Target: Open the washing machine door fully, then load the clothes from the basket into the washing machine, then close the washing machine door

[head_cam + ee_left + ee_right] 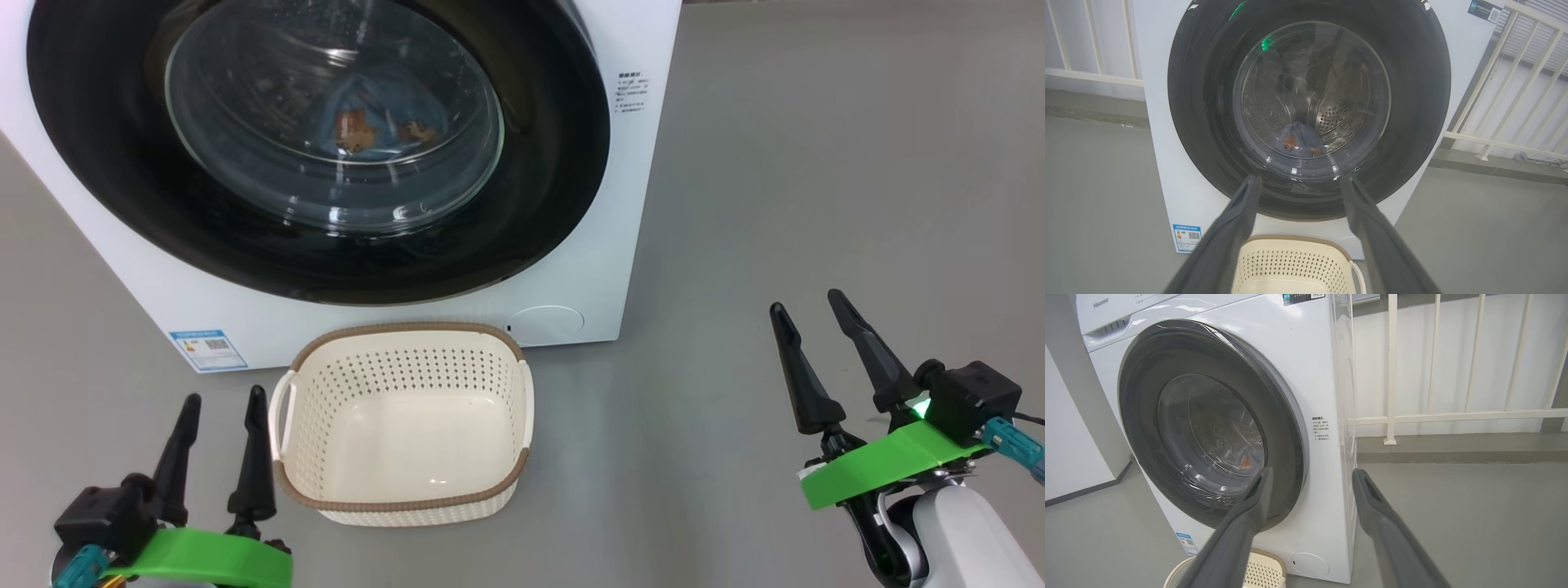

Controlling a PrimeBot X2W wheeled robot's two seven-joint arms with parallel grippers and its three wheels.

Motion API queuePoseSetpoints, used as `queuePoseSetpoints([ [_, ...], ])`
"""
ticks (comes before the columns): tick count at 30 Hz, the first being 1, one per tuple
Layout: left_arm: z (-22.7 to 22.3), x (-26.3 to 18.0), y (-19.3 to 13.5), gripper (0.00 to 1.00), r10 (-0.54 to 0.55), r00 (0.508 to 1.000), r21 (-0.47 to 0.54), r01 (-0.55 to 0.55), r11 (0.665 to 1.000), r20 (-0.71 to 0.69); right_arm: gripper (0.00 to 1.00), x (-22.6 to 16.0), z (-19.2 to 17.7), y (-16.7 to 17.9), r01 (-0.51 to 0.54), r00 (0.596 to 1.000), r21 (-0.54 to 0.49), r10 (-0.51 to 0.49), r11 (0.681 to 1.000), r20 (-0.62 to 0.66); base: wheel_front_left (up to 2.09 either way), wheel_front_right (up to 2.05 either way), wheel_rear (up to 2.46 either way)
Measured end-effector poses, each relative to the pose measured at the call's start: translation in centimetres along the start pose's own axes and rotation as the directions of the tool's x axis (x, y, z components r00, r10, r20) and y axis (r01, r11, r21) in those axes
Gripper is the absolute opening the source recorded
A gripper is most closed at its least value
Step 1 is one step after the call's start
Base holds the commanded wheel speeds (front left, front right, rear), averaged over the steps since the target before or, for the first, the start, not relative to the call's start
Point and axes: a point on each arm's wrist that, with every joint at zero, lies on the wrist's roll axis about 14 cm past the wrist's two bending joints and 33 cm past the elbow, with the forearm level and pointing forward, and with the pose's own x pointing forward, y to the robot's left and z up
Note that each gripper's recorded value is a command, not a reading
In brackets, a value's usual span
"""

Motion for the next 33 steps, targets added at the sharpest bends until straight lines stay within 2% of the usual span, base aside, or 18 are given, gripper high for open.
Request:
queuePoseSetpoints([
  [33,-0.33,-0.2,0.71,1.0,0.021,1.0,0.008,-0.021,1.0,-0.011,1.0,0.2,-0.67,0.25,-0.002,1.0,0.011,0.002,1.0,-0.015,0.0,0.0,0.0],
])
